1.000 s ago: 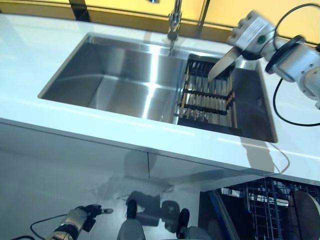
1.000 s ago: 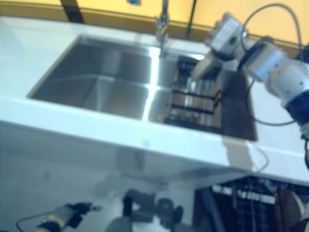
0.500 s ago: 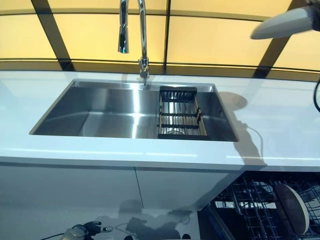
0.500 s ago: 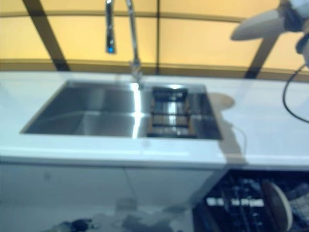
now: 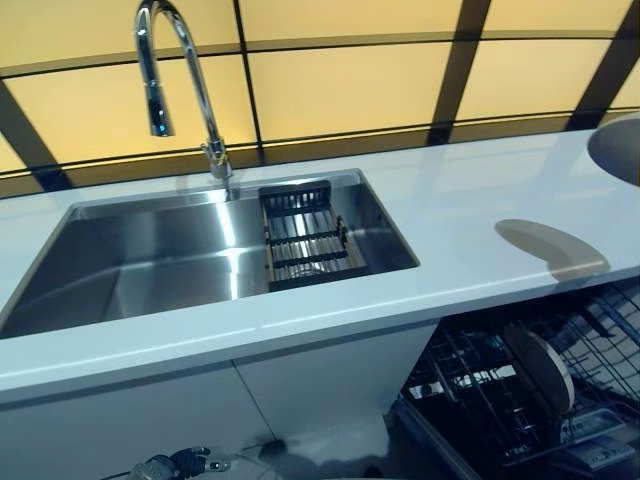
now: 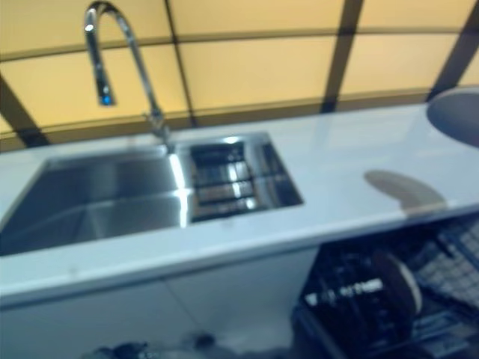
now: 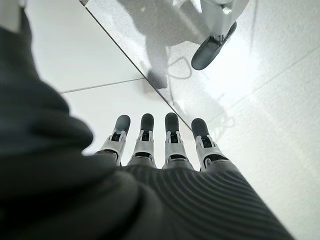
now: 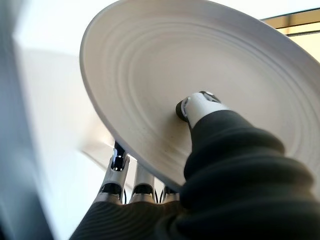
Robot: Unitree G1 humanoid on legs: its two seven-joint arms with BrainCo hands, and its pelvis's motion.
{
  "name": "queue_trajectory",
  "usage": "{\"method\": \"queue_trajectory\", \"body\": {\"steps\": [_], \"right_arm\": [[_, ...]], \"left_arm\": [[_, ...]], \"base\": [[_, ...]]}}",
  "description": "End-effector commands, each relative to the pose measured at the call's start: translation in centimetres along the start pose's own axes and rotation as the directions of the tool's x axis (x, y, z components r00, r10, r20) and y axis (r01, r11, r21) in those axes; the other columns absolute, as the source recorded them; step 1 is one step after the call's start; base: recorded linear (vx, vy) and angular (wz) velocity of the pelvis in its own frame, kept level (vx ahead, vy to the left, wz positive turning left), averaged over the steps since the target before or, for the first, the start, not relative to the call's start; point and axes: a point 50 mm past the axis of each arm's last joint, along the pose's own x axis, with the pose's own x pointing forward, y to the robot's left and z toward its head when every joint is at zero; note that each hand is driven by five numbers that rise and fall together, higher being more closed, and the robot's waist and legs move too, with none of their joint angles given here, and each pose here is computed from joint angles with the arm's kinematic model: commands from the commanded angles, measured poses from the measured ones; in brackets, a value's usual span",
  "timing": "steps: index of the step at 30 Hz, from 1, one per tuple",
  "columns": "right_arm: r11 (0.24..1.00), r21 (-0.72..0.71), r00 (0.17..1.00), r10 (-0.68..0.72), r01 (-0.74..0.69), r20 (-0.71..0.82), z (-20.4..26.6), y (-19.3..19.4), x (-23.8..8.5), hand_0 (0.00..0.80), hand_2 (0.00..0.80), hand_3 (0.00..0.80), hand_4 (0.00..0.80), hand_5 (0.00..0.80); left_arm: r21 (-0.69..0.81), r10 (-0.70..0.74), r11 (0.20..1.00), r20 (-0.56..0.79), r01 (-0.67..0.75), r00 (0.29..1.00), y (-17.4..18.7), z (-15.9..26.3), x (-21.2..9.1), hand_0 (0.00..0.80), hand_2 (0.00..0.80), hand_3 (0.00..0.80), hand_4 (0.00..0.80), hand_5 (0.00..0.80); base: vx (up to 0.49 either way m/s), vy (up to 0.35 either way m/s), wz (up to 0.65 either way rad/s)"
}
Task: Take plates into dishwasher
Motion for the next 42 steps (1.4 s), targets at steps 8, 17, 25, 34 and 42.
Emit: {"method": "queue_trajectory", "body": {"steps": [8,17,25,34,42], "right_arm": [[0.977,0.204,0.998,0.064,-0.061,-0.010,-0.1,0.1,-0.8,0.800,0.800,0.800,0.800,0.800],[0.952,0.200,0.972,0.233,-0.231,0.014,0.4,3.6,-2.8,0.800,0.800,0.800,0.800,0.800],[0.931,0.141,0.941,0.336,-0.336,0.023,1.2,5.6,-3.6,0.800,0.800,0.800,0.800,0.800],[0.838,0.095,0.843,0.532,-0.537,0.078,3.1,6.8,-5.3,0.800,0.800,0.800,0.800,0.800],[0.774,0.030,0.772,0.627,-0.633,0.099,3.9,7.1,-6.4,0.800,0.800,0.800,0.800,0.800]], "left_arm": [[-0.023,0.101,0.995,0.032,-0.100,0.994,4.7,2.2,-0.9,0.000,0.000,0.000,0.000,0.000],[-0.064,0.112,0.992,0.028,-0.110,0.993,5.3,3.0,-1.0,0.000,0.000,0.000,0.000,0.000],[-0.091,0.127,0.988,0.031,-0.124,0.991,5.7,3.8,-1.0,0.000,0.000,0.000,0.000,0.000],[-0.111,0.136,0.985,0.014,-0.134,0.991,6.1,4.0,-1.1,0.000,0.000,0.000,0.000,0.000],[-0.129,0.138,0.983,0.024,-0.134,0.990,6.4,4.3,-1.3,0.000,0.000,0.000,0.000,0.000]], "base": [[0.008,0.013,-0.12],[-0.013,0.014,-0.07],[-0.009,0.007,-0.06],[-0.009,-0.002,-0.02],[0.000,0.000,0.00]]}}
